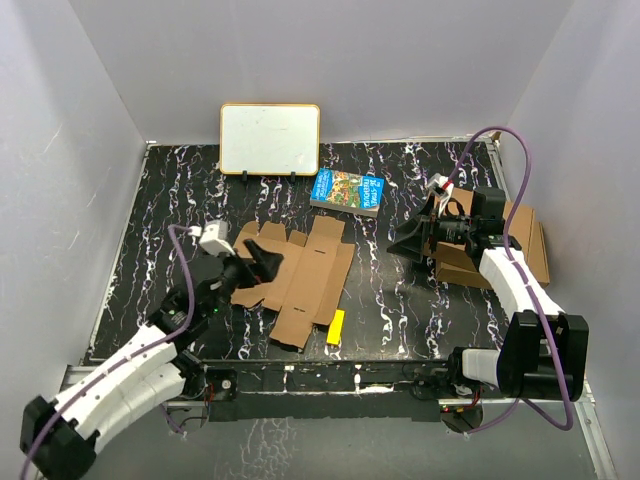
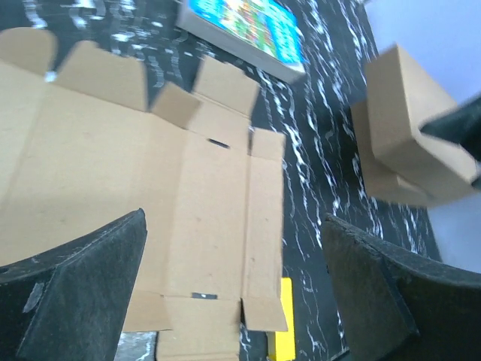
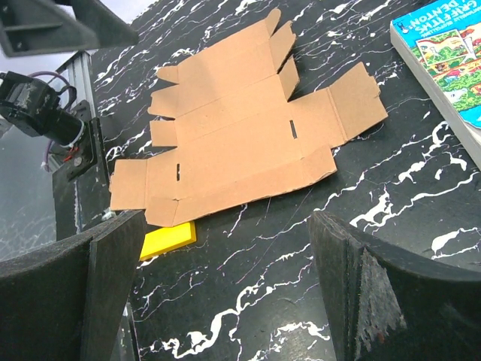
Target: Fold the paper box
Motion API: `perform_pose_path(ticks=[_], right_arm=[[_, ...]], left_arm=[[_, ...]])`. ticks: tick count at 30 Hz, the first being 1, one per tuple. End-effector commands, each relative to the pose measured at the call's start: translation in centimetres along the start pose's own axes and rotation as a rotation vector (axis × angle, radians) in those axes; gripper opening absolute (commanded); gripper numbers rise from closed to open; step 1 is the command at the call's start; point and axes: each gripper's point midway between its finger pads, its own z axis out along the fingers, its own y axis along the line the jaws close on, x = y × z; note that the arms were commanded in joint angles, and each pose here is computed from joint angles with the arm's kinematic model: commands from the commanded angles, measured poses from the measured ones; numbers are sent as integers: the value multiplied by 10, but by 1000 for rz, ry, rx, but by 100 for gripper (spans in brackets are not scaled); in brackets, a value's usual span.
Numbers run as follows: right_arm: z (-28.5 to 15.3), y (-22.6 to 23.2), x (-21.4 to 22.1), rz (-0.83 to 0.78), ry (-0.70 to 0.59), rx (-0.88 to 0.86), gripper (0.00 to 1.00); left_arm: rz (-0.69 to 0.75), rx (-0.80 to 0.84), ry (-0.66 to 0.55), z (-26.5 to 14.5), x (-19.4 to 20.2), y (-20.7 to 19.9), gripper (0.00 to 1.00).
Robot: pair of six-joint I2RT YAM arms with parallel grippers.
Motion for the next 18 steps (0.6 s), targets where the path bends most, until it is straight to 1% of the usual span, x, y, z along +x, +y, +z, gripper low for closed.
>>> perform_pose_path(ticks=[1, 5, 9, 13, 18], right_arm=[[2, 0, -10, -85, -23, -22, 98], [2, -2, -9, -81, -21, -20, 99], [2, -3, -9, -83, -20, -9, 98], [2, -3, -9, -85, -20, -9, 98], [2, -3, -9, -83, -20, -11, 98]], left_arm=[[-204, -13, -26, -6, -12, 28, 97], [-342, -61, 92, -3, -3, 52, 97], [-393, -220, 167, -9, 5, 85, 96], [-352, -459, 172, -32, 5, 119, 90], [-367, -650, 142, -55, 10, 146, 89]])
